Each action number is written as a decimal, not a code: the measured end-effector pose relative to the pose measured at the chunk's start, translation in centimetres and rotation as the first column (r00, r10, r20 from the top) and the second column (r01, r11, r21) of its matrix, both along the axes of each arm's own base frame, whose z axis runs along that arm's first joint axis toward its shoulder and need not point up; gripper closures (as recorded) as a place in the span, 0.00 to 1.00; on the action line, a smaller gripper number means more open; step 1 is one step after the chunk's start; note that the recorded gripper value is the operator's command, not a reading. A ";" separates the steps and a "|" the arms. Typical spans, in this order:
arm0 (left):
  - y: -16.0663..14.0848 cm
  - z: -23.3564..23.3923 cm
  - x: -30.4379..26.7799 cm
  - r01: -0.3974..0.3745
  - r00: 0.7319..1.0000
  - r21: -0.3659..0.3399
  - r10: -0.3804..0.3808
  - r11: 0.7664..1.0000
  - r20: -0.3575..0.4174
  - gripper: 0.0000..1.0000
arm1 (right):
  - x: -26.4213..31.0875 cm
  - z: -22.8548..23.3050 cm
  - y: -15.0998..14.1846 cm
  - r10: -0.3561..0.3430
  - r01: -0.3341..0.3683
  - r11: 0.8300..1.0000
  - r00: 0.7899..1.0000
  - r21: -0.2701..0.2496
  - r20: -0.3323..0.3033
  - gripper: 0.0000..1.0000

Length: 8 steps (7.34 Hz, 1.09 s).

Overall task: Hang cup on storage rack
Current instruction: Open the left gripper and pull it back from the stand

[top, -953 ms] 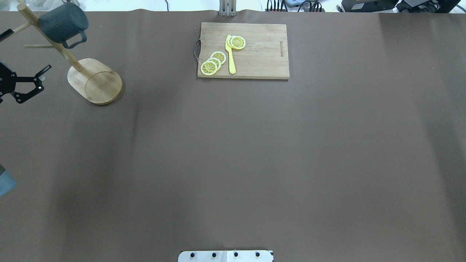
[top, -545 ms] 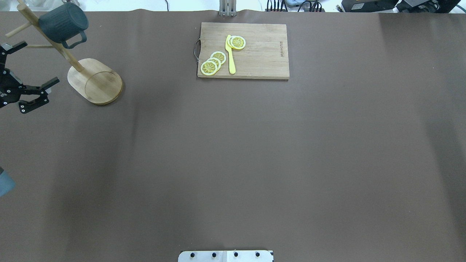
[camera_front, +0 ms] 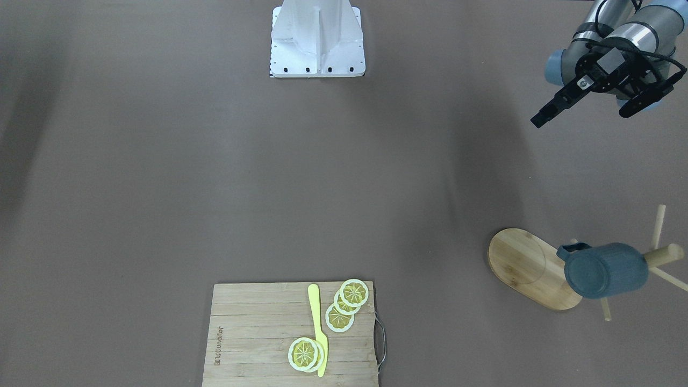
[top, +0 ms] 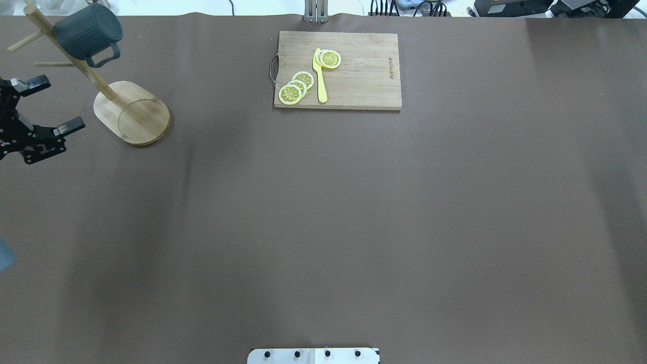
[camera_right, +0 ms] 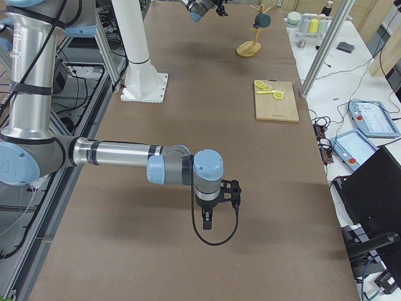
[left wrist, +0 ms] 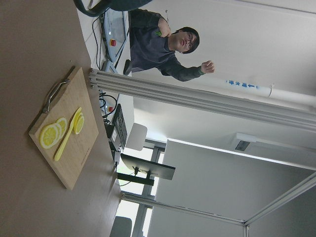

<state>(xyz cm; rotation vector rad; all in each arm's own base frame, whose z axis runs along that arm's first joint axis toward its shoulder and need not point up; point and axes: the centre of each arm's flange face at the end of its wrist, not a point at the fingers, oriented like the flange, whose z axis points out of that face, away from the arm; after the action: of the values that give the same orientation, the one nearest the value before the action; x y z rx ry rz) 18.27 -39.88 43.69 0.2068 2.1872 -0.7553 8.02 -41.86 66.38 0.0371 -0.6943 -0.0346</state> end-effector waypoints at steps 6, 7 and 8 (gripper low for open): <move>2.8 2.3 -2.6 0.199 0.877 0.402 -0.346 0.893 0.333 0.01 | 0.0 0.3 0.1 0.000 0.000 1.000 1.000 -0.008 0.002 0.00; 3.3 3.2 -3.2 0.212 0.820 0.481 -0.422 0.851 0.385 0.01 | 0.0 0.3 0.1 0.000 0.000 1.000 1.000 -0.009 0.002 0.00; 3.7 4.1 -4.0 0.214 0.759 0.551 -0.493 0.806 0.426 0.01 | 0.0 0.3 0.1 0.001 -0.001 1.000 1.000 -0.010 0.003 0.00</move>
<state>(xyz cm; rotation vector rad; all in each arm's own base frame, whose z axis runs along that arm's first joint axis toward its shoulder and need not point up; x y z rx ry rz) 14.24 -36.14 47.76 1.0135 1.7293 -0.2746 8.00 -41.79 66.70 0.0277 -0.6972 -0.0305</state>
